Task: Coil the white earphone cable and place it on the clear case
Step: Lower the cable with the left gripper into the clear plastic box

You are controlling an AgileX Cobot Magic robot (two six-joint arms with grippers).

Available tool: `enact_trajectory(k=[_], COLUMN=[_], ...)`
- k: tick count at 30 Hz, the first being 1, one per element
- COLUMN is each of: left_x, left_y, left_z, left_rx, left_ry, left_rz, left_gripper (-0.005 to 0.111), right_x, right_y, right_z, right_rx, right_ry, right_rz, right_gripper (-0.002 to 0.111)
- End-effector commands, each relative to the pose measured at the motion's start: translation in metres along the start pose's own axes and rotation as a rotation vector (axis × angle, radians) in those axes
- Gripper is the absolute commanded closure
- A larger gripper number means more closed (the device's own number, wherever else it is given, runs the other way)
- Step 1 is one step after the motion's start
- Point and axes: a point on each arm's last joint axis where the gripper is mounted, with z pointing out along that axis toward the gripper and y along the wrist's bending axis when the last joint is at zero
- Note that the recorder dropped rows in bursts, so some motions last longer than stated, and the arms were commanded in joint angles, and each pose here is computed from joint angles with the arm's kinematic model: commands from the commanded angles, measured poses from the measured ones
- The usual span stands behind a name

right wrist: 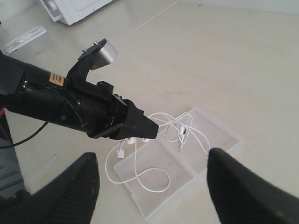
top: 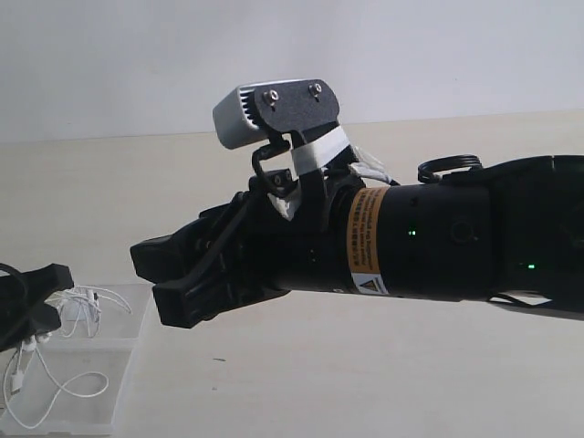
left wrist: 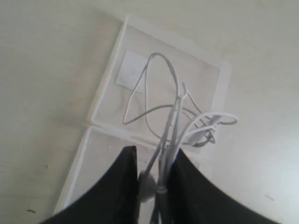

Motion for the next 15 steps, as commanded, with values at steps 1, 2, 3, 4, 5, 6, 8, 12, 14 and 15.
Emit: enact_trajectory(k=[1,2,3,4,5,6,8,12,14,15], left_x=[-0.003,-0.002,-0.002,-0.001,-0.001,0.0,0.001,0.001,0.001,0.001], left_y=[-0.018,-0.02,-0.024,-0.025,-0.025,-0.024,-0.023,-0.022,-0.022,-0.022], left_z=[0.0,0.002,0.003,0.005,0.007,0.009,0.012,0.015,0.015,0.015], left_rx=[0.045,0.048,0.054,0.052,0.049,0.043,0.034,0.024,0.024,0.023], left_ry=[-0.007,-0.001,0.0,-0.002,-0.007,-0.001,0.009,0.015,0.013,0.013], left_rz=[0.048,0.058,0.069,0.065,0.054,0.054,0.053,0.053,0.057,0.067], left_gripper=[0.084,0.084,0.084,0.084,0.084,0.084,0.084,0.084,0.084,0.084], right_x=[-0.003,-0.003,-0.003,-0.003,-0.003,-0.003,-0.003,-0.003,-0.003,-0.003], right_y=[0.002,0.002,0.002,0.002,0.002,0.002,0.002,0.002,0.002,0.002], right_z=[-0.001,-0.001,-0.001,-0.001,-0.001,-0.001,-0.001,-0.001,-0.001,-0.001], right_rx=[-0.011,-0.011,-0.011,-0.011,-0.011,-0.011,-0.011,-0.011,-0.011,-0.011], right_ry=[-0.011,-0.011,-0.011,-0.011,-0.011,-0.011,-0.011,-0.011,-0.011,-0.011], right_rz=[-0.008,-0.008,-0.008,-0.008,-0.006,-0.004,0.004,0.004,0.004,0.004], right_gripper=[0.045,0.045,0.045,0.045,0.045,0.045,0.045,0.045,0.045,0.045])
